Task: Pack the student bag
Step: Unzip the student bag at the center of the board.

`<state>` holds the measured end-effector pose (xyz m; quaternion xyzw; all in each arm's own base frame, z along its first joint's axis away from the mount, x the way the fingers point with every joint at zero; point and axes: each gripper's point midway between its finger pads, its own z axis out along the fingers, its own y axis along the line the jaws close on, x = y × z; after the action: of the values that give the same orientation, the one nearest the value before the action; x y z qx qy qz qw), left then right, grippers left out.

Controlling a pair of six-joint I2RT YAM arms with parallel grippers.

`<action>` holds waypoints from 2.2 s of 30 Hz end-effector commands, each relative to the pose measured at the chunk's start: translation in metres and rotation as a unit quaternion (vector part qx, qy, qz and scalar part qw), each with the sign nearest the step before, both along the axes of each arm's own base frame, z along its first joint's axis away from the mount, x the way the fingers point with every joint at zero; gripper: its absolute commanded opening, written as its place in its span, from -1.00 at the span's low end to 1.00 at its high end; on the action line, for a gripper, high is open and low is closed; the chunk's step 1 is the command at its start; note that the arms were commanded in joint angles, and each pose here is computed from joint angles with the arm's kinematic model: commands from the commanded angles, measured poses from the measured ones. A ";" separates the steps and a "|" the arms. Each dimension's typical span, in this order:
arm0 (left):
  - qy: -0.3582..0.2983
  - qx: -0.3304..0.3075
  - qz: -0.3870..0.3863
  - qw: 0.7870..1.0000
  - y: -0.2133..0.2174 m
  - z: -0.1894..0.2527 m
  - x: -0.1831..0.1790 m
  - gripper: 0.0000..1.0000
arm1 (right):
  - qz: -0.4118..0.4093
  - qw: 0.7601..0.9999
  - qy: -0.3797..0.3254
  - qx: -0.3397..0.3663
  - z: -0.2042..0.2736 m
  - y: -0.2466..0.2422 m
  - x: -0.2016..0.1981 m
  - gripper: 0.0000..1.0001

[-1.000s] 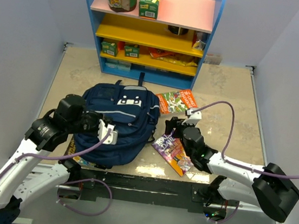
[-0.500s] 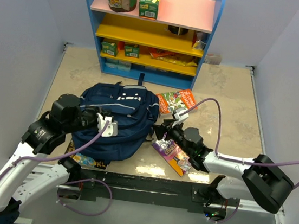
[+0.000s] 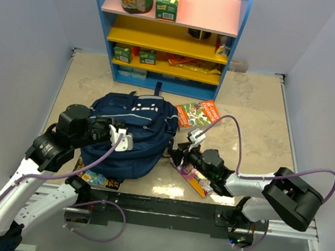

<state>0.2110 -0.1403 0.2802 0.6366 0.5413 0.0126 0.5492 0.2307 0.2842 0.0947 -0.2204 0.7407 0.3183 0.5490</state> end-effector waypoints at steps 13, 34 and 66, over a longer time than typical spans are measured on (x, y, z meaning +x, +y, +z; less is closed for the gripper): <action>-0.107 -0.062 0.007 0.992 -0.002 0.067 0.009 -1.00 | -0.004 0.999 -0.040 0.016 0.012 0.024 0.007 -0.14; -0.088 -0.057 0.000 0.994 -0.004 0.060 0.005 -1.00 | 0.004 0.999 -0.047 0.017 0.008 0.037 -0.006 -0.31; -0.063 -0.050 -0.005 0.997 -0.005 0.044 0.002 -1.00 | -0.048 0.996 -0.071 0.000 0.017 0.027 -0.005 -1.00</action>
<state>0.2040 -0.1399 0.2727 0.6388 0.5506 -0.0030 0.5374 0.2208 0.3202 0.0962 -0.2308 0.7137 0.2887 0.5950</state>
